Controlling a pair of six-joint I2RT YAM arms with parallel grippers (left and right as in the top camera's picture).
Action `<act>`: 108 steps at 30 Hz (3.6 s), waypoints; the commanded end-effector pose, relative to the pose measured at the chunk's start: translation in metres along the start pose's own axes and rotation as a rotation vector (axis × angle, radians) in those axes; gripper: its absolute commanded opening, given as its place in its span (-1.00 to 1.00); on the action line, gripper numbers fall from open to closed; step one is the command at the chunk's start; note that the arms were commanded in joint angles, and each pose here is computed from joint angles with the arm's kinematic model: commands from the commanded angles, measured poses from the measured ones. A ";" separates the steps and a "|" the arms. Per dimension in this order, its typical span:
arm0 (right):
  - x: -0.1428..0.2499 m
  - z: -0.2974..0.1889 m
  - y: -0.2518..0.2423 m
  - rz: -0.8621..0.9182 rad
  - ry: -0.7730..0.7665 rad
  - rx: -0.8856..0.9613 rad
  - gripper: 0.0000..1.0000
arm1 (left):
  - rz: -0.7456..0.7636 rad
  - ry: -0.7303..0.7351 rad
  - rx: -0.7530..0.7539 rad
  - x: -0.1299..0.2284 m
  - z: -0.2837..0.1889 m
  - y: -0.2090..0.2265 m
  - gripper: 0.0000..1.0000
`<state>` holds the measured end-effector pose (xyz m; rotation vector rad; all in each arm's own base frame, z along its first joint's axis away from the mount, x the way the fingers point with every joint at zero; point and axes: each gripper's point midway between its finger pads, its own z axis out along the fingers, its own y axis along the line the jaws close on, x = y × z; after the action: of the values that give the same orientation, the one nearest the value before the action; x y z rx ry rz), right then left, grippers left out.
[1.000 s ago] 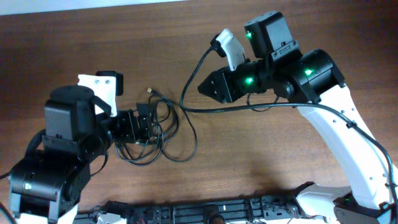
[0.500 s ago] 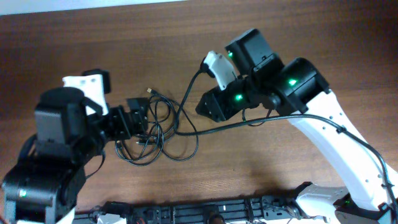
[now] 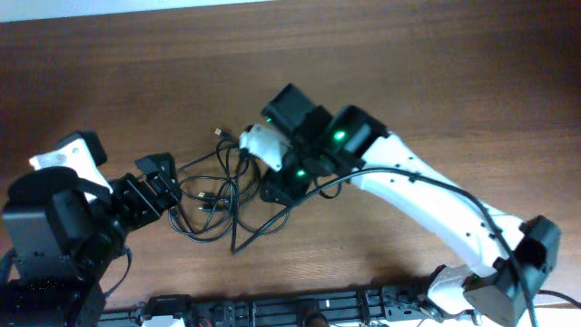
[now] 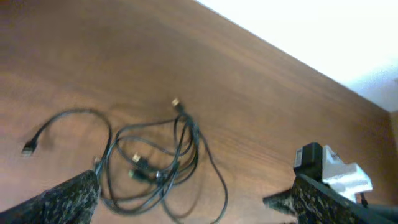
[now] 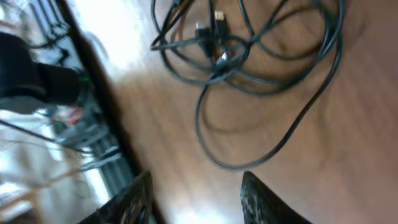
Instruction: Untangle cables
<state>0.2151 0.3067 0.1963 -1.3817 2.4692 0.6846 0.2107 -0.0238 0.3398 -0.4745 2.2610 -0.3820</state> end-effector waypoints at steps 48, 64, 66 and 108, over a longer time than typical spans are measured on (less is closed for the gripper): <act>-0.038 0.183 -0.004 -0.715 0.030 0.043 0.47 | -0.148 -0.190 -0.250 -0.021 -0.081 0.041 0.98; -0.066 0.124 -0.015 -0.510 -0.061 0.239 0.33 | -0.148 -0.199 -0.266 -0.022 -0.082 0.044 0.98; -0.070 0.124 -0.016 -0.512 -0.075 0.244 0.39 | -0.148 -0.198 -0.266 -0.022 -0.082 0.044 0.98; -0.090 0.138 -0.047 -0.702 -0.078 0.405 -0.92 | -0.147 -0.188 -0.273 -0.019 -0.081 0.045 0.98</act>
<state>0.2763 0.4333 0.0653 -1.9576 1.7013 0.2244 0.1527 0.0317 0.3827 -0.7747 2.1272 -0.1088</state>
